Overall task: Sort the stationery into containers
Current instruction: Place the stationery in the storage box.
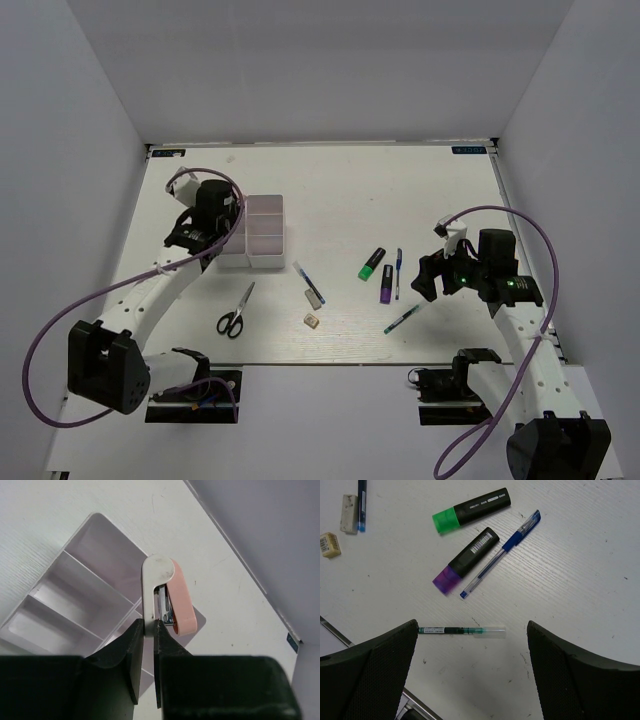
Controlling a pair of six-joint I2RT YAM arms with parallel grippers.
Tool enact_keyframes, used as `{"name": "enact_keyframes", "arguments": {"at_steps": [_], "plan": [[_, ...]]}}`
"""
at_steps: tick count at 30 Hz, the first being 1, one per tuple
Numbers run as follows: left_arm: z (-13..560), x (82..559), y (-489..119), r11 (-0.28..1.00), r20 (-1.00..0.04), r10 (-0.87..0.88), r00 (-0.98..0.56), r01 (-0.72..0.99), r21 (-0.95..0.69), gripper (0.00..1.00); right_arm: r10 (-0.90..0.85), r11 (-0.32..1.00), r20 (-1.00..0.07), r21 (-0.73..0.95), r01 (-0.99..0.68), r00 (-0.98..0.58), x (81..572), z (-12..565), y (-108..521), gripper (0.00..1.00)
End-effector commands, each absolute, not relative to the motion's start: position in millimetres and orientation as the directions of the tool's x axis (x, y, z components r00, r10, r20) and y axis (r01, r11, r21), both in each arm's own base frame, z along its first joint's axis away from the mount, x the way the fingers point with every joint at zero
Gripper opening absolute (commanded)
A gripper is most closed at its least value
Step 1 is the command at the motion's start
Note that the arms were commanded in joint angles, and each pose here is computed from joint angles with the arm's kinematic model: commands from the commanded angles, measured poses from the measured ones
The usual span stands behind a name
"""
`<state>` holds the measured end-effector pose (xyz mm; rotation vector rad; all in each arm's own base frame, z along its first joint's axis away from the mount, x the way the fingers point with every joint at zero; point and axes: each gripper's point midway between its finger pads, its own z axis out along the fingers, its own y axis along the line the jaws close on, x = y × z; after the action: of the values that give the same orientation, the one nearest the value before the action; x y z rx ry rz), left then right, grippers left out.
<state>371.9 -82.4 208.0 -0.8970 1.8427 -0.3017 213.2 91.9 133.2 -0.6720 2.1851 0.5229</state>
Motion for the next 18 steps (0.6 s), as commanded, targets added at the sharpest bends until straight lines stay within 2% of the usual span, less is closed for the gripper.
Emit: {"name": "enact_keyframes", "arguments": {"at_steps": [1, 8, 18], "plan": [[216, 380, -89, 0.608, -0.587, -0.784, -0.203, -0.44, -0.66, 0.0, -0.302, 0.777, -0.796, 0.113, -0.619, -0.525, 217, 144, 90, 0.9], [205, 397, -83, 0.471, -0.466, -0.874, -0.138, -0.482, -0.739, 0.0, -0.304, 0.783, -0.799, 0.1, -0.613, -0.519, 219, 145, 88, 0.9], [201, 409, -78, 0.438, -0.45, -0.886, -0.114, -0.524, -0.73, 0.0, -0.308, 0.789, -0.798, 0.09, -0.608, -0.518, 219, 144, 86, 0.9]]}}
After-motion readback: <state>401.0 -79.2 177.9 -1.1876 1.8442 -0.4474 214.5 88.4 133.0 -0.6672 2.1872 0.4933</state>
